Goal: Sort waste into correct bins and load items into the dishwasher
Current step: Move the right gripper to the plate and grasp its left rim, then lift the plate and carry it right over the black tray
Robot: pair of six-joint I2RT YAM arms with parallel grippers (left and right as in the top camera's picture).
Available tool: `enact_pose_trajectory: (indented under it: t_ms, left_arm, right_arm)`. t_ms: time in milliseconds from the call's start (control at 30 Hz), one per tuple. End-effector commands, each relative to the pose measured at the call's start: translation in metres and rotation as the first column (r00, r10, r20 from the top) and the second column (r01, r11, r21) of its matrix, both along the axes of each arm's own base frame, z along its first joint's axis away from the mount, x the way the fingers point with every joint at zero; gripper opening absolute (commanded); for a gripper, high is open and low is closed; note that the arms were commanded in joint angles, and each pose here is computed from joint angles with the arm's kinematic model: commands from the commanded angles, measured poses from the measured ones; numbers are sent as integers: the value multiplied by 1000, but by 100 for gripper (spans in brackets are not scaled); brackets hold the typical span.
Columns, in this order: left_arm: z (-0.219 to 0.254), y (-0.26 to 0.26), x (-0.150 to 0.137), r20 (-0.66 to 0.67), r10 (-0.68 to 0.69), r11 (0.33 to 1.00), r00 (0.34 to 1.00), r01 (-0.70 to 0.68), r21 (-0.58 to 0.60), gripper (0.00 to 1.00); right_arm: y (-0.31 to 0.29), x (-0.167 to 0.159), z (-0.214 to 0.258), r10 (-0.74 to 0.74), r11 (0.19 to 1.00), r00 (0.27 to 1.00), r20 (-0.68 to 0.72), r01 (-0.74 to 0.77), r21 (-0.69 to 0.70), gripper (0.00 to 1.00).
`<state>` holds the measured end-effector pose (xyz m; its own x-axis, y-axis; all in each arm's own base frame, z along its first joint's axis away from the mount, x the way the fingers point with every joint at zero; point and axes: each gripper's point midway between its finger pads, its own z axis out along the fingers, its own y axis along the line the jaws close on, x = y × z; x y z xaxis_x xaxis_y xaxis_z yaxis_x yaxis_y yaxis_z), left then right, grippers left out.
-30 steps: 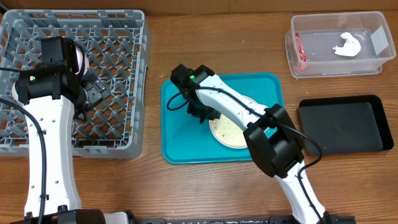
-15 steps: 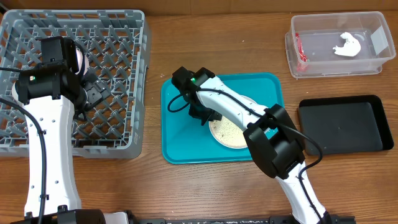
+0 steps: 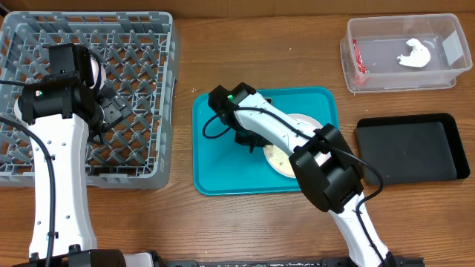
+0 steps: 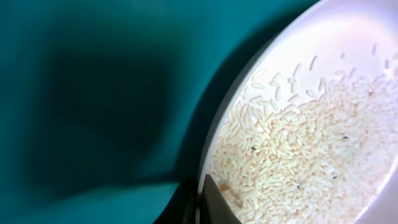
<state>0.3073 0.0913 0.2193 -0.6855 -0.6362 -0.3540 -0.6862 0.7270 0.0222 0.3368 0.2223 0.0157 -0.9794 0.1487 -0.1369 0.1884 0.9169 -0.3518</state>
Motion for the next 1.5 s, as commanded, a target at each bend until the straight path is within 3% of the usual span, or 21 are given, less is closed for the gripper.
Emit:
enact_pose_trajectory:
  t_ms: [0, 500, 867, 1133, 1467]
  left_arm:
    - [-3, 1, -1, -14, -13, 1000, 1000, 13, 5, 100]
    - [-3, 1, 0, -13, -12, 1000, 1000, 13, 5, 100]
    - [-3, 1, -1, -14, -13, 1000, 1000, 13, 5, 100]
    - [-3, 1, -1, -14, -13, 1000, 1000, 13, 5, 100]
    - [-3, 1, -1, -14, -13, 1000, 1000, 13, 5, 100]
  right_arm:
    - [-14, 6, 4, 47, 995, 998, 31, -44, -95, 4]
    - [-40, 16, 43, 97, 959, 993, 67, -75, -273, 4]
    - [-79, 34, 53, -19, 953, 994, 107, 50, -299, 4]
    - [-132, 66, 102, -205, 948, 963, 174, 239, -208, 4]
    - [-219, 95, 148, -403, 914, 898, 176, 404, 32, 4]
